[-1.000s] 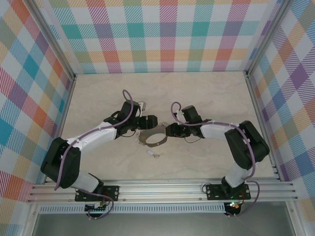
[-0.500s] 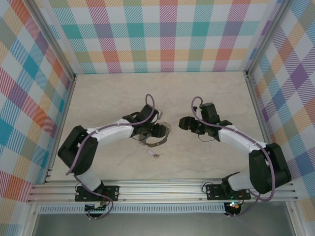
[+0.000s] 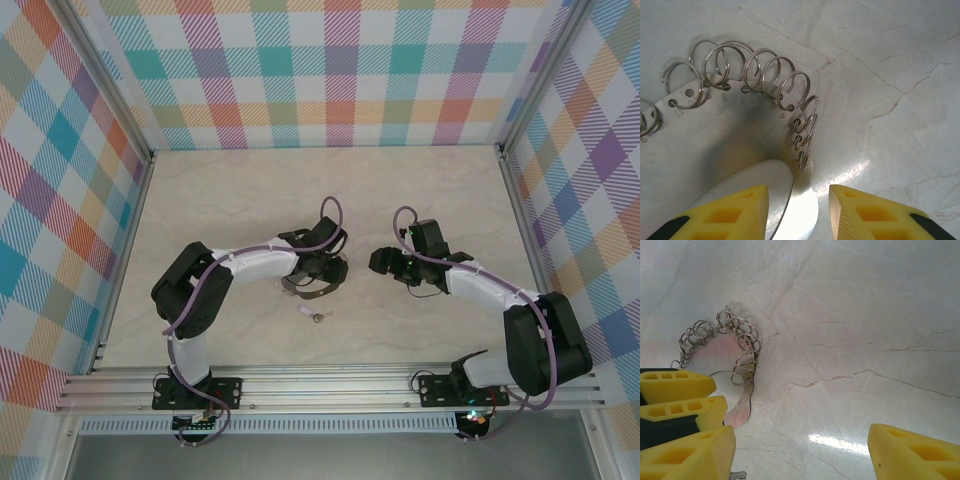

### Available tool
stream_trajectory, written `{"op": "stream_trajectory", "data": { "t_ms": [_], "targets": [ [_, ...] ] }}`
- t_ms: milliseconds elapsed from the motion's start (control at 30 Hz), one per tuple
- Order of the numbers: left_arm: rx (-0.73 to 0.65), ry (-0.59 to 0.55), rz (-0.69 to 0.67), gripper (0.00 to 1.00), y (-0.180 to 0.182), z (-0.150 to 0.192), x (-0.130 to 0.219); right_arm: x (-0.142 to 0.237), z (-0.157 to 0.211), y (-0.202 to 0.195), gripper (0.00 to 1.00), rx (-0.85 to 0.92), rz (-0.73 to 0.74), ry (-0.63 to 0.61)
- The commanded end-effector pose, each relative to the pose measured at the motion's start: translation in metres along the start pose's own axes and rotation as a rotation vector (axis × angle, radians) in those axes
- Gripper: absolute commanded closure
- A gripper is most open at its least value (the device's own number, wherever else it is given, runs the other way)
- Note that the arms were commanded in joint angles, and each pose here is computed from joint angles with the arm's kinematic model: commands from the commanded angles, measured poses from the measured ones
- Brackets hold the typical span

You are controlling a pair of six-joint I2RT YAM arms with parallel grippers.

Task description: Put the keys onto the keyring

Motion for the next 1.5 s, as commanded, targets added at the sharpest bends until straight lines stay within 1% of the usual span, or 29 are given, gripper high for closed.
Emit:
{"op": "stream_trajectory", "data": {
  "t_ms": [0,433,700,767,833,900,967,1067,1200,1267,1333,1400,1467],
  "targets": [
    [-0.023,-0.013,-0.017,0.66,-0.007,-0.004,-0.004,-0.001,0.002,-0.001,0.29,-0.015,-0.015,-0.003],
    [-0.029,-0.017,-0.039,0.72,-0.009,-0.008,-0.019,-0.005,0.005,-0.002,0.29,-0.015,-0.024,0.006],
    [-0.031,-0.013,-0.04,0.78,-0.011,-0.011,-0.026,-0.006,0.006,-0.001,0.29,-0.015,-0.032,0.009],
    [-0.032,-0.014,-0.043,0.83,-0.011,-0.012,-0.027,-0.007,0.006,-0.001,0.29,-0.019,-0.033,0.01],
    [-0.033,-0.023,-0.043,0.93,-0.012,-0.013,-0.027,-0.006,0.007,-0.002,0.29,-0.02,-0.032,0.014],
    [-0.033,-0.03,-0.043,1.0,-0.011,-0.015,-0.026,-0.006,0.007,-0.002,0.29,-0.021,-0.033,0.013],
    [-0.041,-0.039,-0.04,1.0,-0.013,-0.017,-0.022,-0.006,0.008,-0.001,0.29,-0.023,-0.038,0.013],
    [-0.069,-0.066,-0.032,1.0,-0.016,-0.022,-0.011,-0.005,0.007,0.0,0.29,-0.026,-0.038,0.008],
    [-0.129,-0.125,-0.016,1.0,-0.025,-0.037,0.021,0.003,-0.001,0.003,0.29,-0.038,-0.034,-0.026],
    [-0.168,-0.161,-0.022,1.0,-0.028,-0.045,0.039,0.009,-0.007,0.002,0.24,-0.044,-0.008,-0.049],
    [-0.206,-0.189,-0.05,1.0,-0.028,-0.053,0.059,0.015,-0.016,0.004,0.22,-0.04,0.009,-0.073],
    [-0.26,-0.2,-0.079,1.0,-0.028,-0.059,0.076,0.021,-0.025,0.012,0.22,-0.02,-0.015,-0.103],
    [-0.284,-0.237,-0.096,1.0,-0.029,-0.067,0.095,0.028,-0.037,0.024,0.23,0.002,-0.07,-0.14]
  ]
}}
Point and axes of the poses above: each hand's point on the last joint's axis, 136 mm out from that joint toward the fingers, its own x axis back along the fingers, its own y axis along the line the jaws close on, z = x × y, the point moved 1 cm from there along x, back along the fingers, and after that the axes turned 14 degrees about x, right-handed, at the moved point
